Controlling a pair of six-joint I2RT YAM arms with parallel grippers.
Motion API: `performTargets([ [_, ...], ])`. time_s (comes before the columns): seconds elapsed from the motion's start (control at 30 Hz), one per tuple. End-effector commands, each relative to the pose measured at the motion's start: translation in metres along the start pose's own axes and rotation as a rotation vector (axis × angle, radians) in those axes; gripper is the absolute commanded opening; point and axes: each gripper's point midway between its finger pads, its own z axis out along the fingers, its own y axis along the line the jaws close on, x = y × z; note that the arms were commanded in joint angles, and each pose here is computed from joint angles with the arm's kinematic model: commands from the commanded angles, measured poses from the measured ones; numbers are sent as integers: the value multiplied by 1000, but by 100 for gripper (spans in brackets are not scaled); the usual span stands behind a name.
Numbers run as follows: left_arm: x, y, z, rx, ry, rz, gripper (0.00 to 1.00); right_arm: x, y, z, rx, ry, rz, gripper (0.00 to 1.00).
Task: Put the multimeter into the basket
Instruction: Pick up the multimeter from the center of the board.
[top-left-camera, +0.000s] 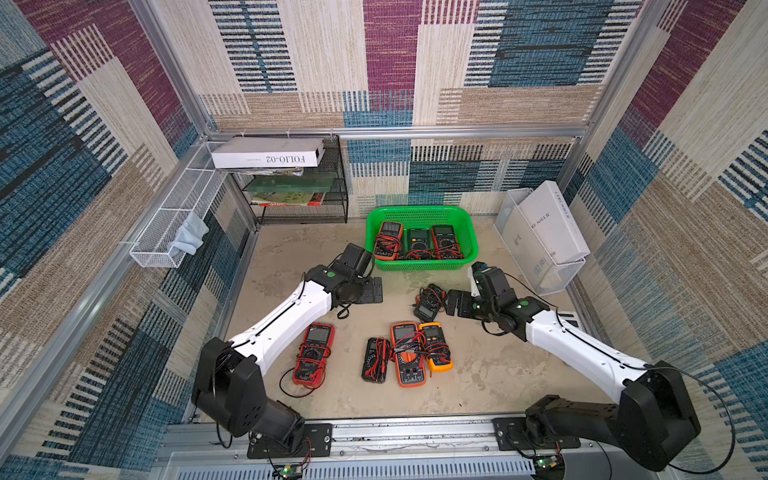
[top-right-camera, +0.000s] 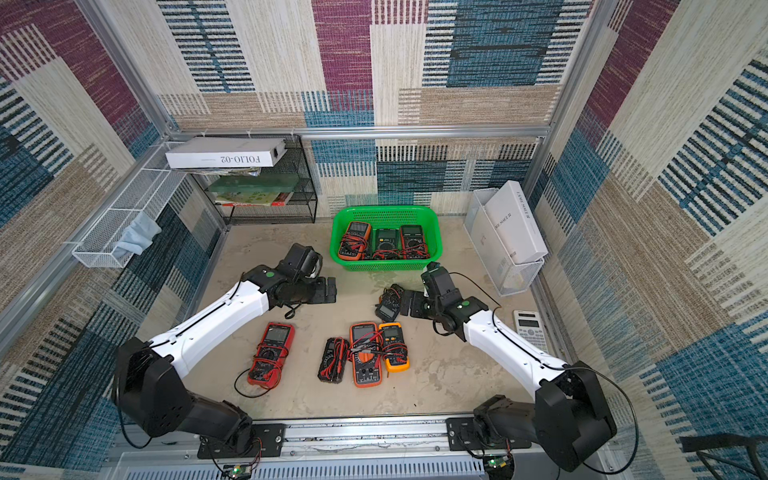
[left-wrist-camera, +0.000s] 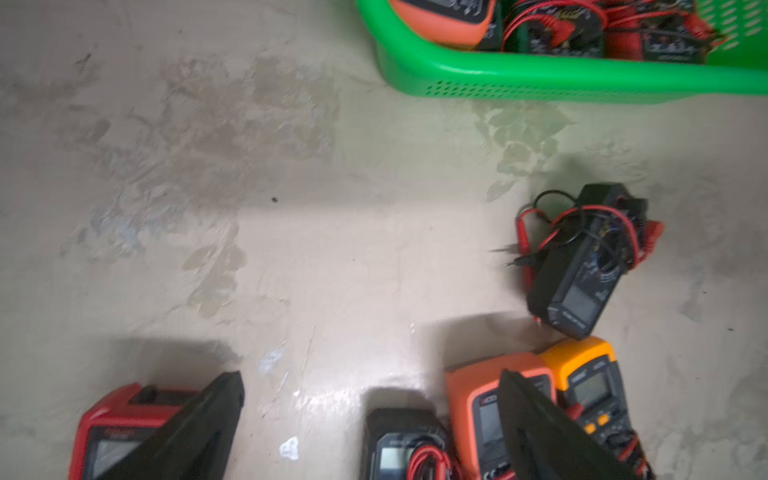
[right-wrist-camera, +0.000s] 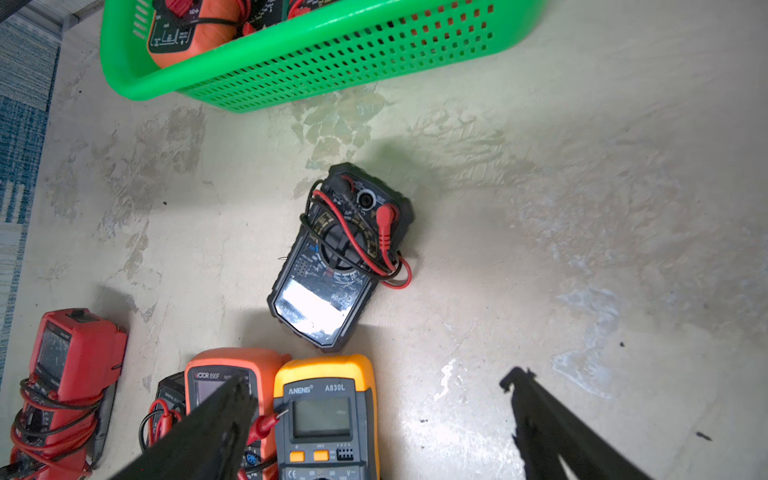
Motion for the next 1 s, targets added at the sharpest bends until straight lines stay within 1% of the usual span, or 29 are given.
performTargets([
  [0.0,17,37,-3,-145,8,-37,100,-5,9,0,-24,-19,-4,99],
  [0.27,71,93,-1,-228,95,-192,100,1,18,-1,-44,-10,-22,99],
  [0.4,87,111,-6,-253,110,-248,100,1,20,-1,-51,-11,-27,100],
  [0.57,100,124,-8,-263,131,-312,100,1,22,-3,-61,-13,-31,100],
  [0.8,115,136,4,-274,157,-360,100,1,22,-5,-63,-18,-34,99],
  [0.97,125,137,14,-250,182,-372,100,2,22,-8,-65,-25,-34,99],
])
